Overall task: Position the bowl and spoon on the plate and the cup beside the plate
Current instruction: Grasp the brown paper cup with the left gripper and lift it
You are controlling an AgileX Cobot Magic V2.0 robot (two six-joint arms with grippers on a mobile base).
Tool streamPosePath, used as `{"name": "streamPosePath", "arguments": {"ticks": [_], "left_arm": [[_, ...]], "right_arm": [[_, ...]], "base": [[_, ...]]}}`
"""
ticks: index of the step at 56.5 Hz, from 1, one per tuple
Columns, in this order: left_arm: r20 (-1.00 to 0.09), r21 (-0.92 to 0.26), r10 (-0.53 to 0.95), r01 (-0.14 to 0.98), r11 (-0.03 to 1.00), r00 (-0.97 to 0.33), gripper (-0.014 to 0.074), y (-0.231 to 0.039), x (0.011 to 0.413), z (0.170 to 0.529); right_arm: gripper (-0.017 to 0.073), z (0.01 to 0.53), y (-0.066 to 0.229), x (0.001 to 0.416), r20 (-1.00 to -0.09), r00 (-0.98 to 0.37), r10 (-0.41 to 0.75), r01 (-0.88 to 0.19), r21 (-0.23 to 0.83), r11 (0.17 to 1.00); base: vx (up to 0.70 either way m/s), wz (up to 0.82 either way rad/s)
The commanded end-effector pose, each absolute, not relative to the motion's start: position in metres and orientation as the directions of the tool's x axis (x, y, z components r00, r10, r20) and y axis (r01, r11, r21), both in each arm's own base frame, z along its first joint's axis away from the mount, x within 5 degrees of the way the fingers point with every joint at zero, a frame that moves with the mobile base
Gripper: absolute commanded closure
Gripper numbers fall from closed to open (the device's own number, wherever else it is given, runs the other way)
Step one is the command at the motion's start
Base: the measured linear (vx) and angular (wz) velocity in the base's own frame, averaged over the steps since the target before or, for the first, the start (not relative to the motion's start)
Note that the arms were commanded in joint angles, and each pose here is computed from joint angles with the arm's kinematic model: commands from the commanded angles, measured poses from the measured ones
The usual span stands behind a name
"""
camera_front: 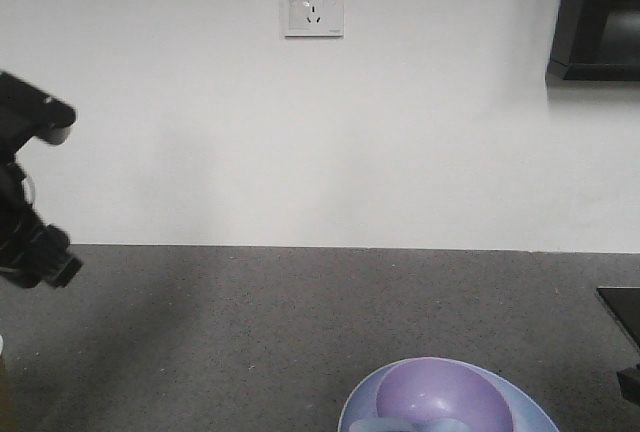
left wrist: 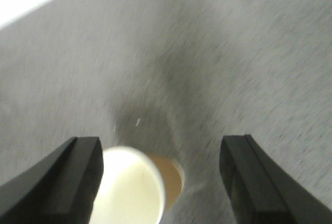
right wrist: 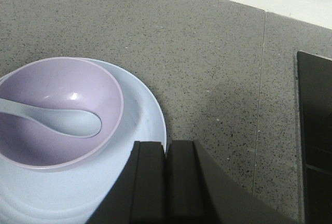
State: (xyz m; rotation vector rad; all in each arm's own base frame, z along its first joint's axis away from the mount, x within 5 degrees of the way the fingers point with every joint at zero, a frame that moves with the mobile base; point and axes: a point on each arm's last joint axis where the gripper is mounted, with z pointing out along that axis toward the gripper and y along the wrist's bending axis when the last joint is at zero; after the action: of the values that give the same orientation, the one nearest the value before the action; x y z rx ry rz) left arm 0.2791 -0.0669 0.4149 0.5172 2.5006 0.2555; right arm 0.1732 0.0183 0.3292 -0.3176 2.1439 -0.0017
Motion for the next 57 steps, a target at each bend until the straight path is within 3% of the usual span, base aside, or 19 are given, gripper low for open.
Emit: {"name": "streamPosePath", "arguments": {"ticks": [1,17,32,40,49,57], "left_arm": [[-0.539,0.303,0.372,0.239,0.923,-0.755,0.0004,-0.046,0.270,0.414],[-0.482,0.268,0.371,0.270,0.925,-0.793,0.0004,-0.042,0.276,0.353],[-0.465,0.257,0.382,0.291,0.921,-0.799,0.0031,-0.043,0.276,0.326],[-0.471,0.258,0.383,0.291,0.921,-0.795,0.0196,-0.043,0.276,0.325],[-0.471,0.251,0.379,0.291,0.923,-0.796,0.0585,-0.044,0.276,0.325],[-0.474,0.252,0.380,0.291,0.923,-0.794,0.0601,-0.044,0.276,0.326]], "right_arm": [[0.0568,0.347,0.017,0.175,-0.875,-0.433,-0.216,-0.201,-0.140,0.970],[0.0568,0.347,0.017,0.175,-0.876,-0.432,-0.216,-0.201,-0.140,0.970],[0.0568,0.347,0.017,0.175,-0.876,-0.432,-0.216,-0.201,-0.140,0.970],[0.0568,0.347,0.017,0.175,-0.876,-0.432,-0.216,-0.201,-0.140,0.970],[0.0568,0.347,0.017,0.175,-0.876,-0.432,-0.216,-0.201,-0.140,0.970],[0.0568,0.347,0.017,0.175,-0.875,-0.433,-0.216,-0.201,-0.140,0.970]], "base": [[0.00,0.00],[0.00,0.00],[0.00,0.00],[0.00,0.00],[0.00,0.00],[0.00,0.00]]}}
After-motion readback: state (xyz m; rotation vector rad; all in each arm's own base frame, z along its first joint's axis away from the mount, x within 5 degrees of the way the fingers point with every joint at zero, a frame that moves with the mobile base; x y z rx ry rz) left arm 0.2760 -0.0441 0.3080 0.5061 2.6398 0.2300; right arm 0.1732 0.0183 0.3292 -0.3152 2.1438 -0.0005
